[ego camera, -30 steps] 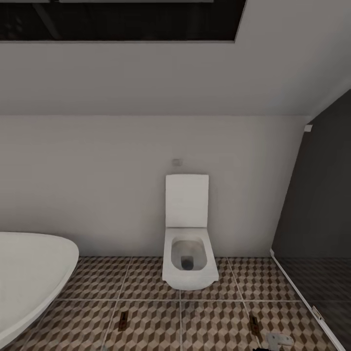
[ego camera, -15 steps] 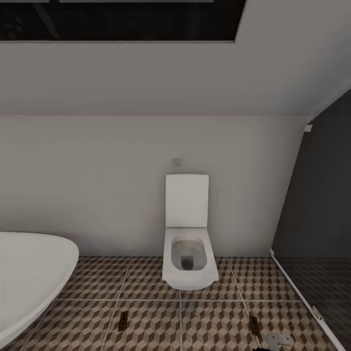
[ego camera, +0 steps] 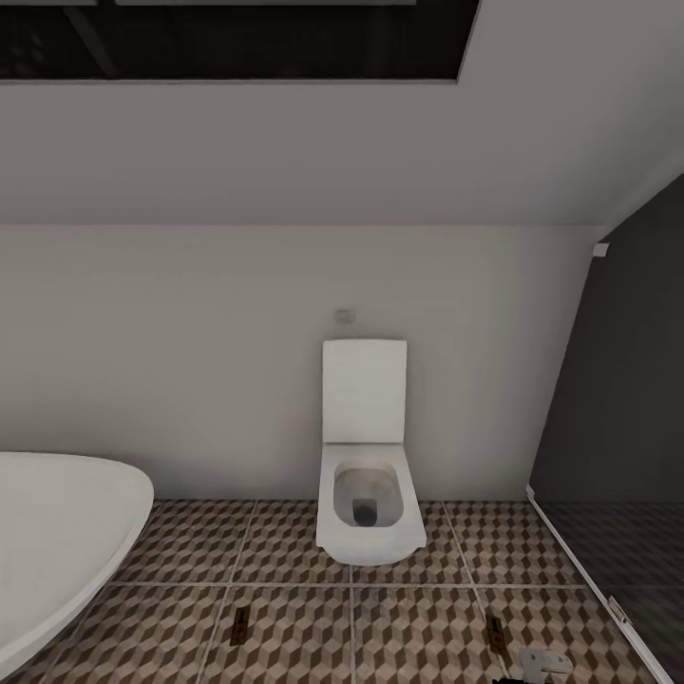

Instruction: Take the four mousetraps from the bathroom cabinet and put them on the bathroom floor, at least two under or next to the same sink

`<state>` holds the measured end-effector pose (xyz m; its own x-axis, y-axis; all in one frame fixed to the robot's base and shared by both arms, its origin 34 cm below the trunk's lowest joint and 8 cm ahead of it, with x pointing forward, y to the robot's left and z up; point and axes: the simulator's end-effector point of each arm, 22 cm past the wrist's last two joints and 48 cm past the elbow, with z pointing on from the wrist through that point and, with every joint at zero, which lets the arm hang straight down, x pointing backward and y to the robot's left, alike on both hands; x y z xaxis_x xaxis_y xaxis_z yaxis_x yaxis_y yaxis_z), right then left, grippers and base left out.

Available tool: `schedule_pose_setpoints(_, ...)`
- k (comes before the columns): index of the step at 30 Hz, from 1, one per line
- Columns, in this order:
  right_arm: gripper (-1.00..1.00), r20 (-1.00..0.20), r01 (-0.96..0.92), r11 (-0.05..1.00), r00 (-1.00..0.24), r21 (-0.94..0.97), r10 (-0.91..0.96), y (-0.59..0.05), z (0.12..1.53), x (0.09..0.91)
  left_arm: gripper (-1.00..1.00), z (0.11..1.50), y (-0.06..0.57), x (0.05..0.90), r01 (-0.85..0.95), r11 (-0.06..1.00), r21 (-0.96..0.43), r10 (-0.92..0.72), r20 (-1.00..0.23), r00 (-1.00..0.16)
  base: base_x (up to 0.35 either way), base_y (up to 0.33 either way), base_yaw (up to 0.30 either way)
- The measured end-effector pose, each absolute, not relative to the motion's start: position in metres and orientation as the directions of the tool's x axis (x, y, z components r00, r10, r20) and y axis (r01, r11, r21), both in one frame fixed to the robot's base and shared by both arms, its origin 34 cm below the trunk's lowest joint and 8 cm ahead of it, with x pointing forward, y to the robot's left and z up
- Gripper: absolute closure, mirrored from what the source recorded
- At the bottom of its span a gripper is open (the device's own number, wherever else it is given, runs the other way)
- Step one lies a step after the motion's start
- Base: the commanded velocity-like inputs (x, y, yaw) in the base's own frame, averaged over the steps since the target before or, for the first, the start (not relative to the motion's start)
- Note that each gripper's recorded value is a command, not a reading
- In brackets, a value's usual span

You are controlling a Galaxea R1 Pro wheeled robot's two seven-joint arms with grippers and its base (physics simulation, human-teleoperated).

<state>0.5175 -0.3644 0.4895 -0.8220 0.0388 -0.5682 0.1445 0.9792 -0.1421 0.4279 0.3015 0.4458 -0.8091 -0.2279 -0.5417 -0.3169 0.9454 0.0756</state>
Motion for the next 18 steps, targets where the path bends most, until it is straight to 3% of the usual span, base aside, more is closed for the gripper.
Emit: schedule_pose_setpoints(18,-1.0,-0.568,0.145,0.979,-0.822,-0.142,0.039,-0.3644,0.4894,0.5174,-1.0,0.4457,0.3015,0.4278,-0.317,0.945,0.076,-0.228,-0.542,-0.809,0.0,0.0,0.0)
